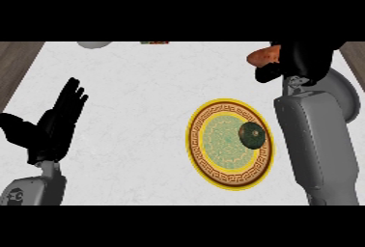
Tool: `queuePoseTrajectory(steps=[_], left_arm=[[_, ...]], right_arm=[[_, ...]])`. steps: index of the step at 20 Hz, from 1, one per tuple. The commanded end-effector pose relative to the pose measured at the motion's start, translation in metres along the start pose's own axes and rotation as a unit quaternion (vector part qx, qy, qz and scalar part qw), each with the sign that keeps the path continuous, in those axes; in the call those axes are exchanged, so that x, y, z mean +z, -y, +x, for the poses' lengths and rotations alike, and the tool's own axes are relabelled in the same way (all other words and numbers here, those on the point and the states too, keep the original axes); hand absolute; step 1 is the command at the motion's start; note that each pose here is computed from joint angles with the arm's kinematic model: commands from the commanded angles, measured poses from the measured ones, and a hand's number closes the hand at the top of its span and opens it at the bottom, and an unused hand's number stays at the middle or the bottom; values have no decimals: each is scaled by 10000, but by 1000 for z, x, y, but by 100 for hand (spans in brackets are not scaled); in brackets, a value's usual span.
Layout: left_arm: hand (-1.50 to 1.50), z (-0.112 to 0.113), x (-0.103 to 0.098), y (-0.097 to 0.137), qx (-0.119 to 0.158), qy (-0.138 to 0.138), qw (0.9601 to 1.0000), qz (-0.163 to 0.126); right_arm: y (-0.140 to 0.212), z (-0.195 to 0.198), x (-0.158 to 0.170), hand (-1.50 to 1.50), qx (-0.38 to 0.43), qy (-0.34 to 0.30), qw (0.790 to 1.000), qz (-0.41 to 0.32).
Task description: Pick the sweet potato from the plate and place it in the pan
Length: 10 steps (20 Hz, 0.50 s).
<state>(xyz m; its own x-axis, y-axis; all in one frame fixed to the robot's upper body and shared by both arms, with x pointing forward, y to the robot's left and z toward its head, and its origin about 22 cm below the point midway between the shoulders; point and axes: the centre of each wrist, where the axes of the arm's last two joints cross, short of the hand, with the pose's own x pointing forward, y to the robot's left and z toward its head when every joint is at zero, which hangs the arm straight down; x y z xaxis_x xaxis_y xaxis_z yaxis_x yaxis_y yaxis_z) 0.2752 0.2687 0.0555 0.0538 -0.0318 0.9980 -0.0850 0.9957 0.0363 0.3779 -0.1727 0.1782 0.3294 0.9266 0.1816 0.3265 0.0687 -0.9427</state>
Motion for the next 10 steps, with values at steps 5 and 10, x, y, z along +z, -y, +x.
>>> queuePoseTrajectory(steps=[5, 10], left_arm=[[0, 3, 0, -6, -135, 13, 9999, 39], [0, 8, -5, 7, 13, 28, 10000, -39]], right_arm=[[-22, -87, -36, 150, -221, -481, 9982, -272], [-8, -161, -67, 150, -514, -673, 9957, -381]])
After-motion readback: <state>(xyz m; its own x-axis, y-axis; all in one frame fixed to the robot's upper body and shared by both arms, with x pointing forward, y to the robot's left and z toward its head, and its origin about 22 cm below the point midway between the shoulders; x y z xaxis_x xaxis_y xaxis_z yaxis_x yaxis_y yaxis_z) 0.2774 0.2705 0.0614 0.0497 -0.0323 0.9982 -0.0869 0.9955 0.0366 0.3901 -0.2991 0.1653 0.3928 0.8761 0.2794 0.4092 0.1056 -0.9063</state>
